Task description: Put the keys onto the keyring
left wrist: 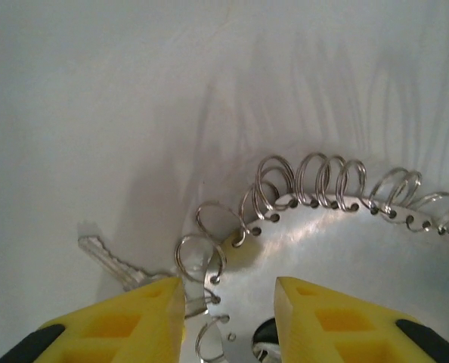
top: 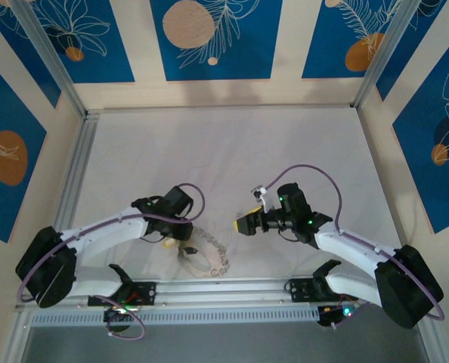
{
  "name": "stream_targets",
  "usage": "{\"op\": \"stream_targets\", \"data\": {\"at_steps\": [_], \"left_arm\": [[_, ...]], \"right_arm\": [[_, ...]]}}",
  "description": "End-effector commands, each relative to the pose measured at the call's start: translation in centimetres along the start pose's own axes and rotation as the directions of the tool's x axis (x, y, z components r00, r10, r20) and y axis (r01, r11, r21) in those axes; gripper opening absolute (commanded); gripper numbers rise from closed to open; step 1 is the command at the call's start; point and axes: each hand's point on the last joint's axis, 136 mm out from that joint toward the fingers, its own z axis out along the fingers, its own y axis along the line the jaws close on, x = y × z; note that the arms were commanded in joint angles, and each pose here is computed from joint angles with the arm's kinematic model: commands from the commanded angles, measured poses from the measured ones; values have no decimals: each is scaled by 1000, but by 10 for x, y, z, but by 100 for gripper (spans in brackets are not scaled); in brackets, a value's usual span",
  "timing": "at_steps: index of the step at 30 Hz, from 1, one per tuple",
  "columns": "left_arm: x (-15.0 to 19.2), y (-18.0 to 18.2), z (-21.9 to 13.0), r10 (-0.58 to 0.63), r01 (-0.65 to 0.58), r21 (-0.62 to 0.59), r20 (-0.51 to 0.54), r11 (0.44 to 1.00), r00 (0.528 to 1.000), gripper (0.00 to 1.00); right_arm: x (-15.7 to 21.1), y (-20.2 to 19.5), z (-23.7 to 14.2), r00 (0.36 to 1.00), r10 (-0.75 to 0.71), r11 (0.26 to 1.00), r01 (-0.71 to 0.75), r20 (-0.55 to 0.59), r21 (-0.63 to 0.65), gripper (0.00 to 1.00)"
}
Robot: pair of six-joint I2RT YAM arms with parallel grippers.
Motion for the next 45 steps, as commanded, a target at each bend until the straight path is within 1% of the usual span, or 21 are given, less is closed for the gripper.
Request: {"op": "stream_targets", "data": {"at_steps": [1, 6, 11, 16, 20, 28, 38, 45], "left_arm": [[-16, -2, 3, 19, -18, -34, 34, 999, 999, 36], [-22, -4, 14, 34, -34, -51, 10, 998, 999, 35], [-20, -1, 20, 42, -42, -76, -6, 996, 999, 31], [-17, -7, 29, 39, -40, -54, -20, 998, 999, 31], [-13, -3, 34, 47, -51, -87, -44, 995, 998, 31], [-3, 3, 31, 52, -58, -118, -58, 991, 997, 22], [4, 3, 13, 66, -72, -147, -45, 987, 997, 33], [9, 1, 21, 66, -74, -140, -59, 987, 996, 32]], "right_arm": [[-3, 6, -4, 1000, 0, 998, 1, 10, -58, 87], [-6, 3, -6, 1000, 12, 998, -11, 17, -66, 87], [-8, 2, -9, 999, 14, 998, -12, 30, -66, 87], [-13, 1, -15, 998, 20, 998, -17, 57, -61, 87], [-14, -1, -19, 997, 25, 998, -21, 70, -56, 87], [-16, -1, -22, 996, 25, 998, -20, 87, -55, 88], [-16, 2, -26, 995, 20, 998, -14, 100, -62, 88], [-18, 4, -29, 993, 9, 998, -2, 114, -58, 88]]}}
